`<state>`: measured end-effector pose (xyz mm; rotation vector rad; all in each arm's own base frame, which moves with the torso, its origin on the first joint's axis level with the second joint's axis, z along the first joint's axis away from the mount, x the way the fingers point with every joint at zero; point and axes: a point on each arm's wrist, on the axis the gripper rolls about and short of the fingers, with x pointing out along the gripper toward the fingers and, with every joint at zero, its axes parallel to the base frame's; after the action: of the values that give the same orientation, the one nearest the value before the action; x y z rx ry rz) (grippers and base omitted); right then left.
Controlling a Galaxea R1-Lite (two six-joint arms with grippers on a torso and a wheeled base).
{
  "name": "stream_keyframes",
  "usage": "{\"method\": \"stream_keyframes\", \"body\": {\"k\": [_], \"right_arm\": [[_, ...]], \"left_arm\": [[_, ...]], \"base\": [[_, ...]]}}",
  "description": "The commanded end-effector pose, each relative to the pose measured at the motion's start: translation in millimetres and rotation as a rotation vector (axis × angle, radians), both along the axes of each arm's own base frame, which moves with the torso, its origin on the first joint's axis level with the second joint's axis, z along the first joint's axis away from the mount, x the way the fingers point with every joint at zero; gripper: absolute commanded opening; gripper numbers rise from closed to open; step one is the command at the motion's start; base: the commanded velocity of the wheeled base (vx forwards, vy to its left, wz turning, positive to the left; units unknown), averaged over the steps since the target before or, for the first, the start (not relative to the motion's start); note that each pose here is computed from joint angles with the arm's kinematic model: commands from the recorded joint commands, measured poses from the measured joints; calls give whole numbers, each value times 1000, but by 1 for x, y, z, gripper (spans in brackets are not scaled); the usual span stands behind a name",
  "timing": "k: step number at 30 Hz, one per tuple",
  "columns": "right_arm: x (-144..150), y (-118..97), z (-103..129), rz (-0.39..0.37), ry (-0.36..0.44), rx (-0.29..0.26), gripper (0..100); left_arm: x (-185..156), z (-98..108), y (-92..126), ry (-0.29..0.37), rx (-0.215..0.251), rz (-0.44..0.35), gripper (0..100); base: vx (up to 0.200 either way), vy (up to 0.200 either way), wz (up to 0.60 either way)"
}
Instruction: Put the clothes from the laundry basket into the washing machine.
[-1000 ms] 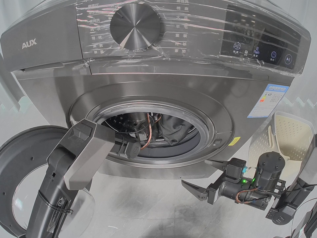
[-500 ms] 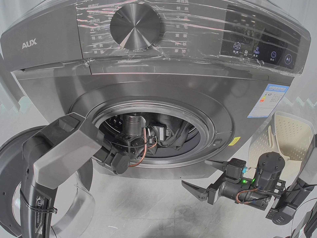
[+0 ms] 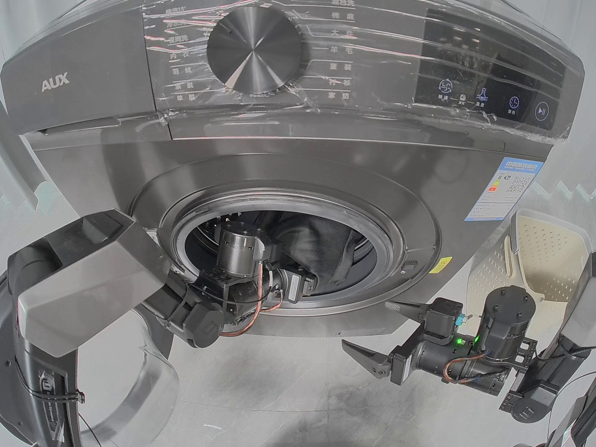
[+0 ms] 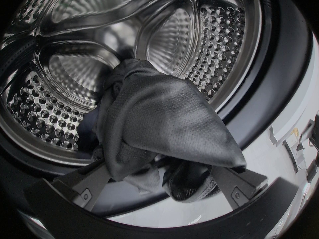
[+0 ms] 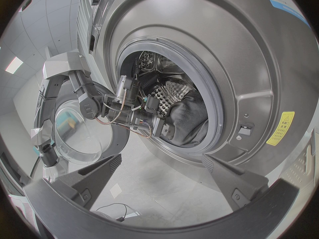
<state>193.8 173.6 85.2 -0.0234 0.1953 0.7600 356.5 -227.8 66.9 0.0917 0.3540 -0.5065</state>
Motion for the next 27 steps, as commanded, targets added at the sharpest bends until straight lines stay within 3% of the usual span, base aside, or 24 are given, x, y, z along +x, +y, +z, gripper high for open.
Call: {"method": "stream_keyframes", "body": {"k": [1,9,18,27], "right_arm": [[0,0,0,1,1,-1,100],[0,0,0,0,2,0,100],[0,1,-1,2,3,-1,100],[1,1,-1,2,2,0,100]], "left_arm": [[-11,4,6,15,8,-18,100],[-27,6,13,29,34,-102,100],[-38,27,11,-18,-34,-200,100],[-41,50,13,-72,-61,-191,100]], "base": [[0,0,0],[0,0,0],[0,0,0],[0,0,0]]}}
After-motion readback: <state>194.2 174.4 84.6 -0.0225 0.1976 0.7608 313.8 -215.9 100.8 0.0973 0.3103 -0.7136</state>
